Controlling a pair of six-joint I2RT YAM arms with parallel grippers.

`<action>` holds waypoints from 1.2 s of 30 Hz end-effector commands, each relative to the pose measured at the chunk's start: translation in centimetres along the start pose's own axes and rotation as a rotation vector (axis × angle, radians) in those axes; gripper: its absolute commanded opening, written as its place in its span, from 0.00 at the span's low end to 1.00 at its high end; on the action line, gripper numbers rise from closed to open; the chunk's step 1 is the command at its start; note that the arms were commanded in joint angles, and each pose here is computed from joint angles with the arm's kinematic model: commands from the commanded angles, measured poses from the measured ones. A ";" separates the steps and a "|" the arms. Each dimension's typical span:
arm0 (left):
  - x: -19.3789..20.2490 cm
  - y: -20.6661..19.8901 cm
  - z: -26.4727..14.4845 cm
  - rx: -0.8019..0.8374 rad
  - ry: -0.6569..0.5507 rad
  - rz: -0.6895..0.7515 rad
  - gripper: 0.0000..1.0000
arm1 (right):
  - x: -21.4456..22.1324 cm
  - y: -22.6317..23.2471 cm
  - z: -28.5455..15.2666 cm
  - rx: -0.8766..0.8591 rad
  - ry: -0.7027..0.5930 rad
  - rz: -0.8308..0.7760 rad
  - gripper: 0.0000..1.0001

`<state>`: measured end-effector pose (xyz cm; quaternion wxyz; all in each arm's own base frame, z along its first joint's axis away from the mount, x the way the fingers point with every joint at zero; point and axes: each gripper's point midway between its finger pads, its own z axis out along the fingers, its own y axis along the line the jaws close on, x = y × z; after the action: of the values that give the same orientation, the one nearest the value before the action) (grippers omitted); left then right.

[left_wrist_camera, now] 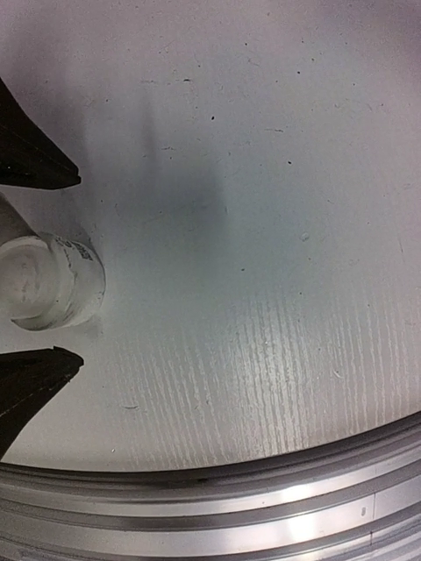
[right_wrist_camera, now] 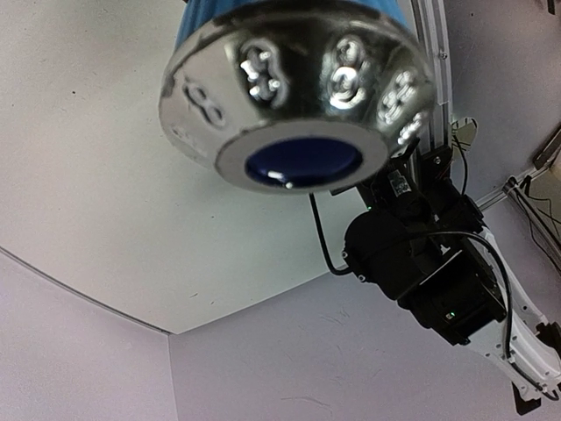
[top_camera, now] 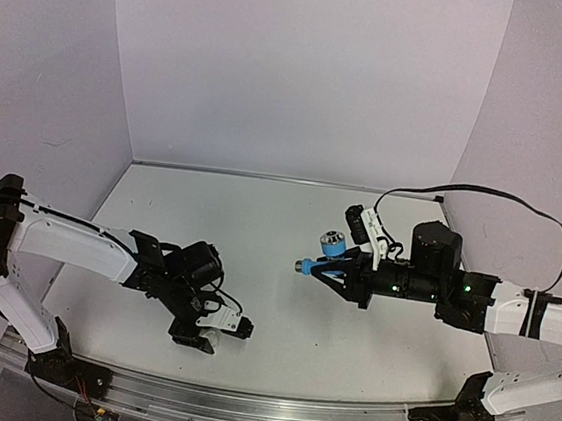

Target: Install the water faucets

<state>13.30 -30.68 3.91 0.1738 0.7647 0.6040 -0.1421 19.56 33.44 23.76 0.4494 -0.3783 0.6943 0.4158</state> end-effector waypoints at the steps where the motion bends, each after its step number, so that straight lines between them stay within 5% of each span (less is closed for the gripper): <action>1: -0.2 -0.1 0.6 0.015 -0.018 0.005 0.64 | -3.8 1.0 -0.5 -0.032 -0.109 -0.032 0.00; 21: 0.9 -0.4 1.7 0.036 0.026 -0.015 0.65 | -3.7 1.2 -0.2 -0.050 -0.105 -0.027 0.00; 28: 0.7 -0.2 1.4 0.026 0.019 -0.014 0.47 | -3.6 1.2 -0.2 -0.050 -0.103 -0.026 0.00; 36: -2.3 1.5 -1.4 -0.044 -0.075 -0.076 0.01 | -3.3 -0.5 -0.3 0.048 -0.112 -0.014 0.00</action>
<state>13.16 -30.59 2.31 0.1515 0.7572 0.6189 -0.1436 19.53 33.52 23.88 0.4476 -0.3742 0.6944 0.4213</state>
